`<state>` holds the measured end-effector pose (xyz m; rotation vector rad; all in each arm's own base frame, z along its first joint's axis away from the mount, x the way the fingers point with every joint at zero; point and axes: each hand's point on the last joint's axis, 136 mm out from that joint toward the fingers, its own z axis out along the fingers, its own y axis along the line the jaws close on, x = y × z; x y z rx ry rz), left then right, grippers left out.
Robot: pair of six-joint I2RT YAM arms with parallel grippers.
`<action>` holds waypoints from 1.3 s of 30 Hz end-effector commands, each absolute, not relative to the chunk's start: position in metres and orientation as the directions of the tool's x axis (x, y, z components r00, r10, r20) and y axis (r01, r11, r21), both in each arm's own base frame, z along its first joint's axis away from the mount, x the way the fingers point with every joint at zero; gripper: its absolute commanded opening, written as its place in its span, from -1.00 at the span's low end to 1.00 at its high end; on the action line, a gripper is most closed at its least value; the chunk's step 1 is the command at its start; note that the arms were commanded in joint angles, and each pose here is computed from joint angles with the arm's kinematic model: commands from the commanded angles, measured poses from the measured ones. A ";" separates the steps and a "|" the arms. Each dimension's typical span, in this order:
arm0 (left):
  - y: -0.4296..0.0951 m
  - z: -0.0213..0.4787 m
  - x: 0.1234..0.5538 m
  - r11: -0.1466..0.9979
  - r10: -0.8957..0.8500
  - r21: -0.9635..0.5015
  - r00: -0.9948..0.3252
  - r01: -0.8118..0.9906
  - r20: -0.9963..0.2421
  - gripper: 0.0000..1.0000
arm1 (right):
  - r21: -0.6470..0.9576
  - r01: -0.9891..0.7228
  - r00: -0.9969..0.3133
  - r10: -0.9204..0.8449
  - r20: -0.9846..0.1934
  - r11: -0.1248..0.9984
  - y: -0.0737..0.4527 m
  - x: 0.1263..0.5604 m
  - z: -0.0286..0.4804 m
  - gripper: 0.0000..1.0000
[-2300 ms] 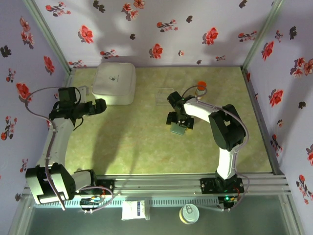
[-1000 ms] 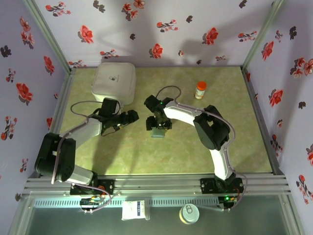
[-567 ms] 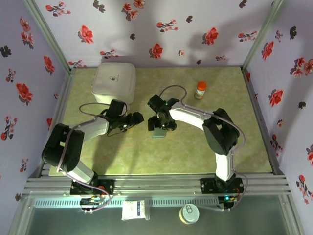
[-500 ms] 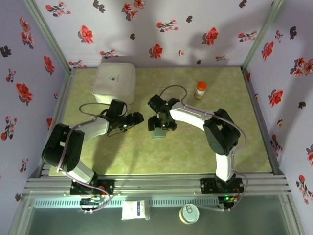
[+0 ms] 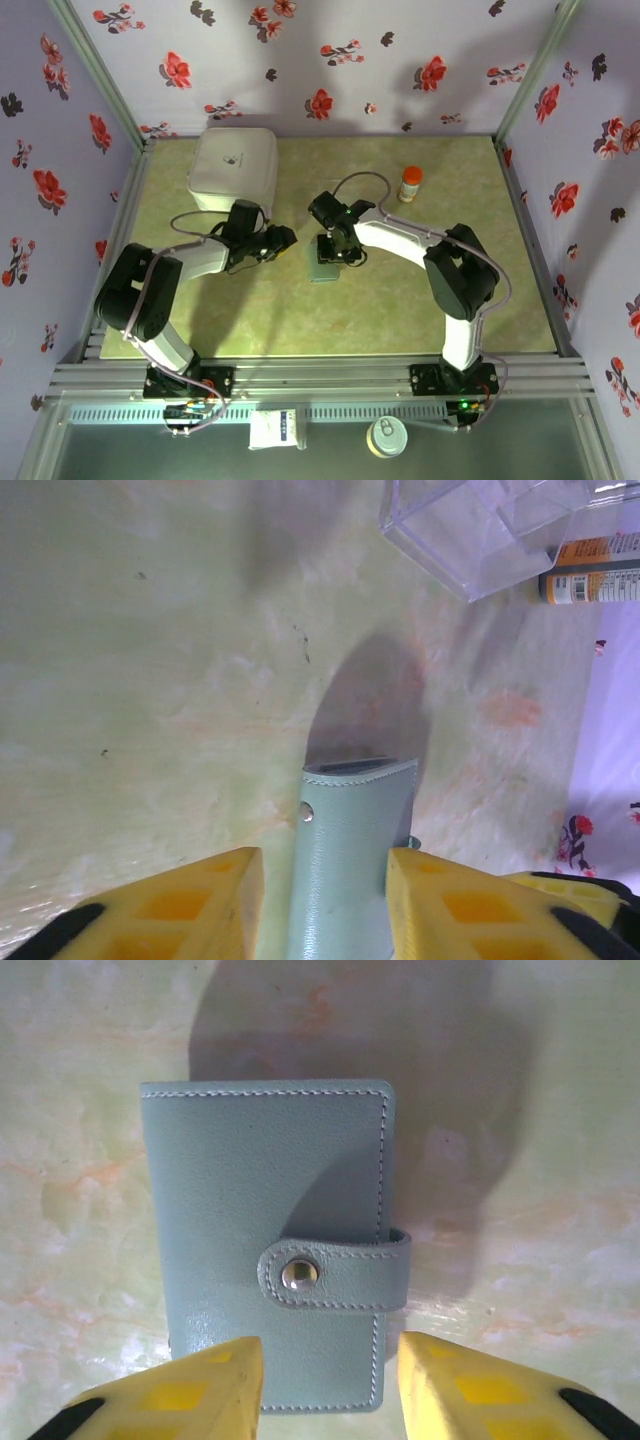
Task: Take the credit cards out of the card holder
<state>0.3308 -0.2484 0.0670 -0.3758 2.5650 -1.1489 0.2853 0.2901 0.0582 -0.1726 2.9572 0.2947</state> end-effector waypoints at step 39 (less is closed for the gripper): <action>-0.302 0.051 0.301 0.610 -0.228 -0.784 -0.973 -0.115 -0.035 -1.00 | 0.156 -0.168 -0.985 -0.160 -0.064 0.973 0.296 0.282 0.015 -0.90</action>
